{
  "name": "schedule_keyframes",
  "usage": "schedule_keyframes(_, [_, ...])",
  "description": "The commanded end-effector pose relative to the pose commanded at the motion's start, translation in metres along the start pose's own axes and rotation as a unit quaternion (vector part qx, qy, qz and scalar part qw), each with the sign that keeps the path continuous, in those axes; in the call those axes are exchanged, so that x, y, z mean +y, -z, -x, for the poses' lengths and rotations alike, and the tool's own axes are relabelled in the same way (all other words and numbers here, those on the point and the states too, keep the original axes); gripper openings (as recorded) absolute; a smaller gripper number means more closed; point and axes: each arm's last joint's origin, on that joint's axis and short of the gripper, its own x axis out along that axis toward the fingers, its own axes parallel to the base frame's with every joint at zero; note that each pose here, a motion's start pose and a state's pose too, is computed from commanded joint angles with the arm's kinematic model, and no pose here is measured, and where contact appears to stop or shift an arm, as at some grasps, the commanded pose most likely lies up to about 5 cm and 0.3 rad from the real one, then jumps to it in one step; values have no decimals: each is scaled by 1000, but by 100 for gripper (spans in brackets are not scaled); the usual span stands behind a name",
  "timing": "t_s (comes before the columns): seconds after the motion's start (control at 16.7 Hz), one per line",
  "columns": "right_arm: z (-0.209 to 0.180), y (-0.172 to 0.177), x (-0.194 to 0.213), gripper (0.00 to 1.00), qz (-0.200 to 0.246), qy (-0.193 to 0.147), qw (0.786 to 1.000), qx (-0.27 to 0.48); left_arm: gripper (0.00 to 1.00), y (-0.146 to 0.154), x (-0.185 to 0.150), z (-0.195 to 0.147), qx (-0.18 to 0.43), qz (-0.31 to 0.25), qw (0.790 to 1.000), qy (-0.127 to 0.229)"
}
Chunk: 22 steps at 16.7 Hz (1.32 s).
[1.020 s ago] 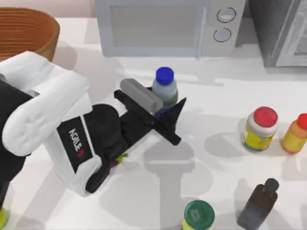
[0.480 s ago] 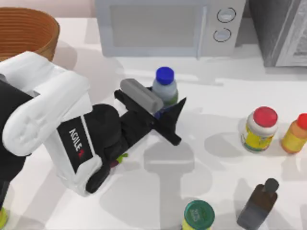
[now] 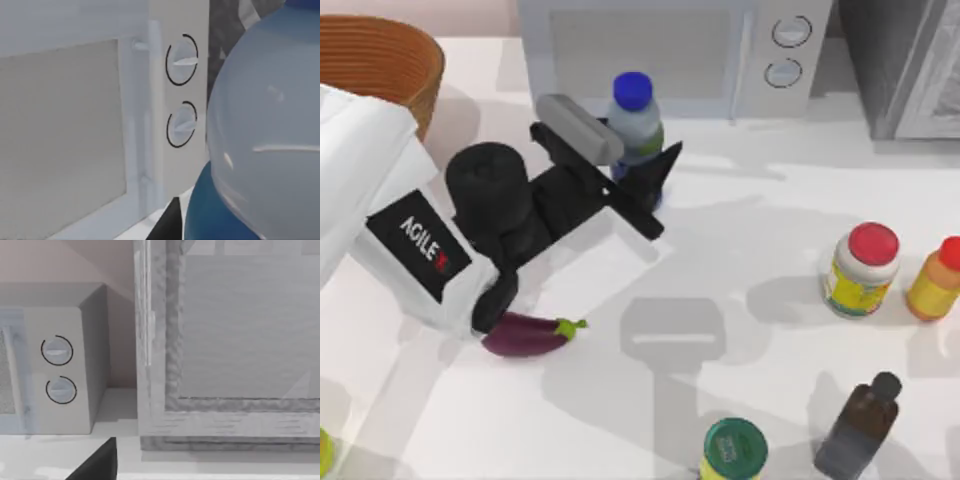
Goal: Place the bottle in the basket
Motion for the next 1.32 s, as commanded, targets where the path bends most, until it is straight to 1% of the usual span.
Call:
schedule_keyframes(0.18, [0, 0, 0, 100, 0, 0, 1000, 0, 0, -34, 56, 9, 4, -4, 1000, 9])
schedule_keyframes(0.36, [0, 0, 0, 100, 0, 0, 1000, 0, 0, -80, 120, 35, 2, -11, 1000, 14])
schedule_keyframes(0.54, [0, 0, 0, 100, 0, 0, 1000, 0, 0, -126, 181, 80, 4, -16, 1000, 12])
schedule_keyframes(0.72, [0, 0, 0, 100, 0, 0, 1000, 0, 0, -160, 230, 139, 12, -10, 1000, 0])
schedule_keyframes(0.9, [0, 0, 0, 100, 0, 0, 1000, 0, 0, -184, 261, 193, 17, -1, 1000, -14])
schedule_keyframes(1.02, [0, 0, 0, 100, 0, 0, 1000, 0, 0, -194, 272, 218, 17, 2, 1000, -21])
schedule_keyframes(1.14, [0, 0, 0, 100, 0, 0, 1000, 0, 0, -198, 276, 227, 17, 2, 1000, -24])
schedule_keyframes(1.32, [0, 0, 0, 100, 0, 0, 1000, 0, 0, -198, 276, 227, 17, 2, 1000, -24])
